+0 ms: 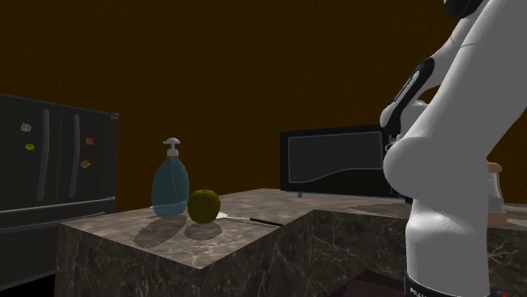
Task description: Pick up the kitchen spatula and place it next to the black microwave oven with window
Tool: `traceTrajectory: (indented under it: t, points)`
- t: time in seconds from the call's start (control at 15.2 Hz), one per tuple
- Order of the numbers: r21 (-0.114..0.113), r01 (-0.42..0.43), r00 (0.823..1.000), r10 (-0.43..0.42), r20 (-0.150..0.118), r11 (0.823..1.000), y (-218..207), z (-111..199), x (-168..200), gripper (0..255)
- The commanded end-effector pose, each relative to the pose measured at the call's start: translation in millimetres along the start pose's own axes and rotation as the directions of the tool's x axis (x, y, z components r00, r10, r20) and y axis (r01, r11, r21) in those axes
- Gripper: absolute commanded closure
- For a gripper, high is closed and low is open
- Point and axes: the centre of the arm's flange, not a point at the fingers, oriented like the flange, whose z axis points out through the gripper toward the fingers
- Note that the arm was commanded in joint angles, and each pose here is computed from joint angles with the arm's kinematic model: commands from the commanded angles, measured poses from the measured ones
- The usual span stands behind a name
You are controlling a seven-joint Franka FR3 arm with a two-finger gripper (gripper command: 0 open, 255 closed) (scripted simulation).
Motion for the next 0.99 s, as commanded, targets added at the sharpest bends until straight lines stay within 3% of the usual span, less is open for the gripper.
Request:
traceTrajectory:
  t: [0.0,0.2,0.73,0.79,0.92]
  points:
    - [0.0,0.0,1.0,0.0,0.0,1.0,1,11,0,255]
    - [0.0,0.0,1.0,0.0,0.0,1.0,1,28,-1,255]
    - [0.0,0.0,1.0,0.0,0.0,1.0,1,28,-1,255]
    - [0.0,0.0,1.0,0.0,0.0,1.0,1,28,-1,0]
    - [0.0,0.0,1.0,0.0,0.0,1.0,1,28,-1,0]
